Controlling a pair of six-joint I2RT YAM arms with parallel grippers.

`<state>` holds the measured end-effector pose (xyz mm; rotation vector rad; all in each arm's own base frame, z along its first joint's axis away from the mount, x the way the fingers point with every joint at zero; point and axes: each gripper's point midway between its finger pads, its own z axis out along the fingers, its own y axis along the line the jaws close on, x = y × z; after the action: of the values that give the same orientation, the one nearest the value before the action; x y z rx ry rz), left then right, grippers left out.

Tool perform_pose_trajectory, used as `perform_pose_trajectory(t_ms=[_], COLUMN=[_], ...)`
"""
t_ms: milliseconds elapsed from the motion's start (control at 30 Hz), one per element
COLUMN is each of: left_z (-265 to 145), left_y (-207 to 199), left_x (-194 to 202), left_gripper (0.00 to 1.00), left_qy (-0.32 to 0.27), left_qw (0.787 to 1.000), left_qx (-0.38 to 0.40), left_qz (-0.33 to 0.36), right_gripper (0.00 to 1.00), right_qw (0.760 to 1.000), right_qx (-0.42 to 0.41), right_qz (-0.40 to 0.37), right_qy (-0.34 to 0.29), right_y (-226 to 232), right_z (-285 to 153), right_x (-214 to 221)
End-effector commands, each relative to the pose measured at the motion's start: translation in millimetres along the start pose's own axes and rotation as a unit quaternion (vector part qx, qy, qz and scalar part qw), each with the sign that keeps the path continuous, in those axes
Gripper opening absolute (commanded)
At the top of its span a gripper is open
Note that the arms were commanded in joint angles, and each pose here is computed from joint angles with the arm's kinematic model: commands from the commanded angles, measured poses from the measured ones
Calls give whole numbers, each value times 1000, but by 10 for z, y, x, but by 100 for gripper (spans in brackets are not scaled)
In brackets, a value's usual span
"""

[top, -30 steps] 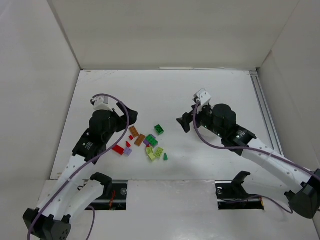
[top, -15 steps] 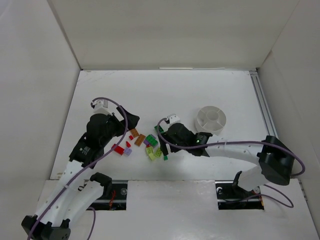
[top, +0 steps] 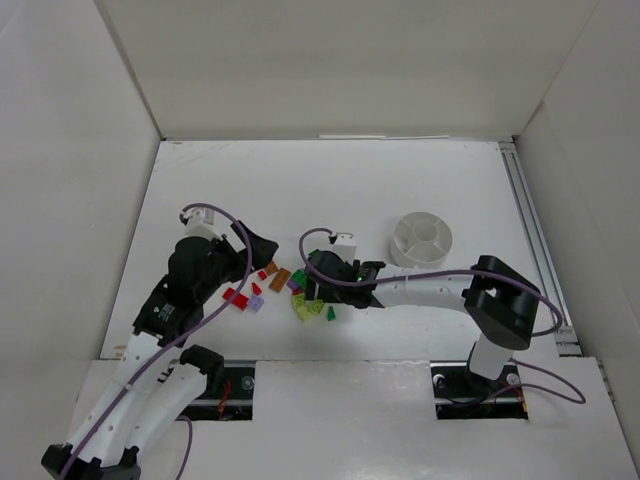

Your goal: Sort the legos into containers by color

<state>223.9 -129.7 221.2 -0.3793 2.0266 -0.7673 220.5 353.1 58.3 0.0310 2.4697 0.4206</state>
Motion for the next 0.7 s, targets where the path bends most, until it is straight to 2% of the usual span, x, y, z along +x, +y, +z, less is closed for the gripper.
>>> perform_pose_trajectory(t_ms=[0,400,533,600,667], left_z=[-57,-56,-81,-81,-99], left_y=[-71,-99,-104,-104,-115], left_x=[11,125,142,142,132], left_gripper=[100,100,100,100,100], left_qy=[2,23,23,23,19], left_qw=[1000,999,998,998,998], left_qx=[21,43,50,50,53], left_qz=[6,17,17,17,17], right_gripper=[81,77,68,57,51], right_qw=[999,999,998,998,998], right_qx=[20,21,36,38,48], right_qz=[42,37,40,40,41], right_qy=[-21,8,16,19,24], right_y=[42,197,145,151,84], right_z=[-21,148,184,167,170], right_x=[-89,140,195,235,278])
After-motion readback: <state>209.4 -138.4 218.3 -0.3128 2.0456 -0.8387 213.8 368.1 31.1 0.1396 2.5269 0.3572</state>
